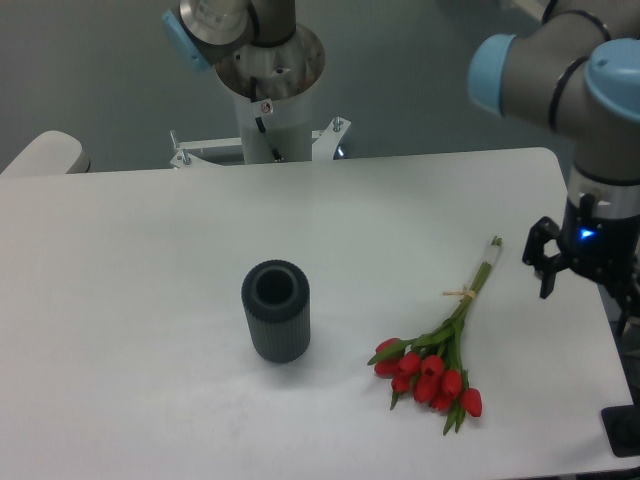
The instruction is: Place the flowers on the table
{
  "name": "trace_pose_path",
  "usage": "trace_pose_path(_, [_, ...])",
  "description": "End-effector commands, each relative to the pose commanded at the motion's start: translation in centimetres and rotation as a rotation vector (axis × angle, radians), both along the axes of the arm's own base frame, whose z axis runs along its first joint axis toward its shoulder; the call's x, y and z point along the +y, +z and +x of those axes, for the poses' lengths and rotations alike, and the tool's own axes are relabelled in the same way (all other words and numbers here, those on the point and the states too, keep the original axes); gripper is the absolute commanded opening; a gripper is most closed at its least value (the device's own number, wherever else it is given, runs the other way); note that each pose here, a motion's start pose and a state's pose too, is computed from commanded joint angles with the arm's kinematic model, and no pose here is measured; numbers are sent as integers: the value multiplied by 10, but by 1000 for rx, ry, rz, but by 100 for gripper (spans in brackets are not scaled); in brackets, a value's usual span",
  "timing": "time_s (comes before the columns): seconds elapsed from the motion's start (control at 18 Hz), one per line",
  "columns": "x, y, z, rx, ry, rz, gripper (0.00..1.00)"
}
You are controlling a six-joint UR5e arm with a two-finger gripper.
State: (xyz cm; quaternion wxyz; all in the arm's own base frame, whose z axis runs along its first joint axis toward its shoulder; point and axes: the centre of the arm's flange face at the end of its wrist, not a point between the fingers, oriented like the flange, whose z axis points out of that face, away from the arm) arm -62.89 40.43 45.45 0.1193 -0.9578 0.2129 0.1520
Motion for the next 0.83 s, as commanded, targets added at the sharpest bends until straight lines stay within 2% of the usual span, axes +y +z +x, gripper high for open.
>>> trace_pose_path(0.83, [2, -5, 6, -7, -7, -10, 100])
